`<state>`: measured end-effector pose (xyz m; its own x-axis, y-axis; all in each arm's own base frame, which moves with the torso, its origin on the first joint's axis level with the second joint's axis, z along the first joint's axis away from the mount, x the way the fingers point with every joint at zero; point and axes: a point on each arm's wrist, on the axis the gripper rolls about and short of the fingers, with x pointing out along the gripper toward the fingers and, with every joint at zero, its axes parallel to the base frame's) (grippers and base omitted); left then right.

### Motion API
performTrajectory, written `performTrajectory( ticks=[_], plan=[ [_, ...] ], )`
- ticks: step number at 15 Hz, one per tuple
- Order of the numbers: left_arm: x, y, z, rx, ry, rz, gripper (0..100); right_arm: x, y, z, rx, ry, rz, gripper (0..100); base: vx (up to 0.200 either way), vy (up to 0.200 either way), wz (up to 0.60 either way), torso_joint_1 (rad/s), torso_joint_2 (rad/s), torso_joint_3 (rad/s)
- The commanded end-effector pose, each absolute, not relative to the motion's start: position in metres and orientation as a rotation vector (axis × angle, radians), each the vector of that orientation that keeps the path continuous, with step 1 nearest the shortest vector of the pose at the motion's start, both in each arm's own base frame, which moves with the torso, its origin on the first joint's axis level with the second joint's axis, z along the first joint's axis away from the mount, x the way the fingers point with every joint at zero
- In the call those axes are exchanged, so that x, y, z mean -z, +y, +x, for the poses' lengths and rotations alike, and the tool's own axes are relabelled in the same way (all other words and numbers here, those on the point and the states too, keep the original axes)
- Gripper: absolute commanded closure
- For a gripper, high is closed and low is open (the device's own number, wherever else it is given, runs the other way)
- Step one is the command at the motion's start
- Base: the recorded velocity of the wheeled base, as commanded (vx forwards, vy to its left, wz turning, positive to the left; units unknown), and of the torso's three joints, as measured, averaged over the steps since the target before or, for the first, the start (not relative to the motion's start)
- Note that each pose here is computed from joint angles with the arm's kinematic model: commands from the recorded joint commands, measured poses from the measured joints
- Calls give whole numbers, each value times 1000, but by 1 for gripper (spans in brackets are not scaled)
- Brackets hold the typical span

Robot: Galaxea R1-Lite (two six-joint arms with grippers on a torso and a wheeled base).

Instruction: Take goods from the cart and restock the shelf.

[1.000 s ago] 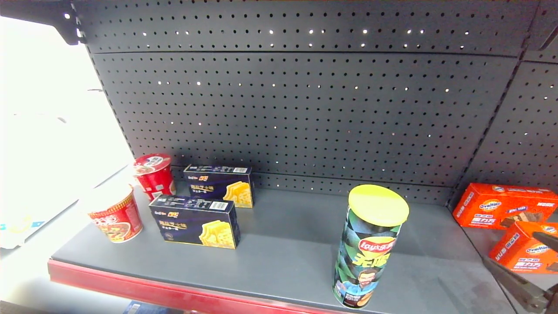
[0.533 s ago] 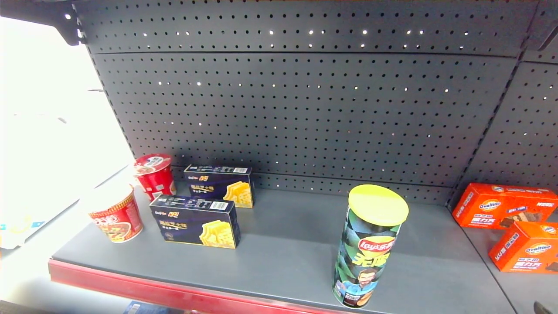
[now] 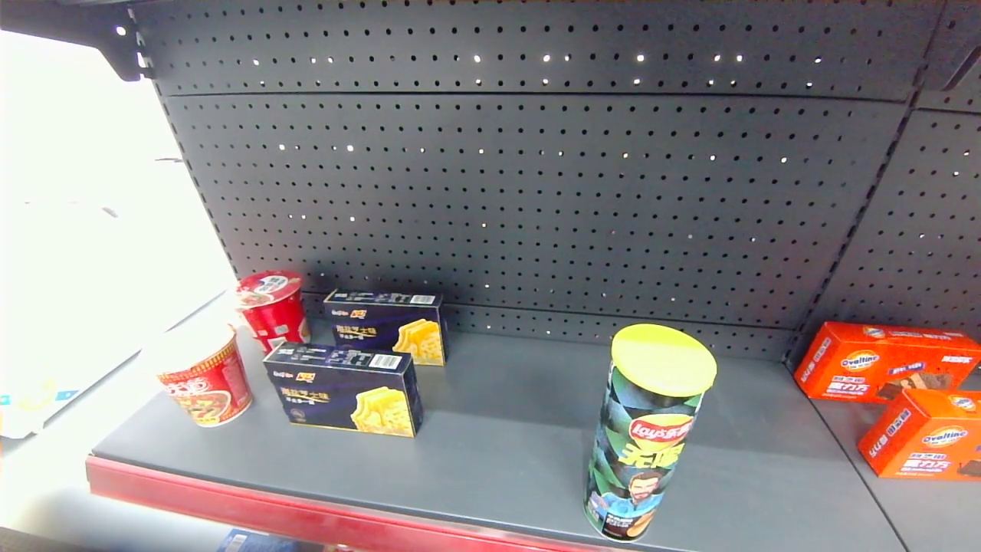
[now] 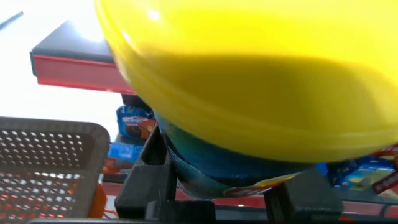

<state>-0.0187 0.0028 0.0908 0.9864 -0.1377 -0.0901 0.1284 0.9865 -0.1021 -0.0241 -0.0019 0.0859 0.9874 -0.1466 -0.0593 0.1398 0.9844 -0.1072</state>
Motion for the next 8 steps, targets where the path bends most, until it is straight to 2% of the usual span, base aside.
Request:
performTrajectory(
  ticks=[1, 3, 4, 8],
  plan=[
    [-116, 3, -25, 155, 8, -61, 100, -85, -2, -28, 174, 23, -103, 0, 0, 0, 0, 0, 0, 0],
    [-138, 4, -30, 174, -24, -63, 100, -85, -2, -28, 174, 23, -103, 0, 0, 0, 0, 0, 0, 0],
    [-149, 4, -34, 210, -35, -63, 100, -85, -2, -28, 172, 23, -111, 0, 0, 0, -600, -2, -2, 7],
    [-172, 4, -37, 234, -70, -64, 100, -85, -2, -28, 126, 23, -166, 0, 0, 0, -600, 4, 1, 2]
  ],
)
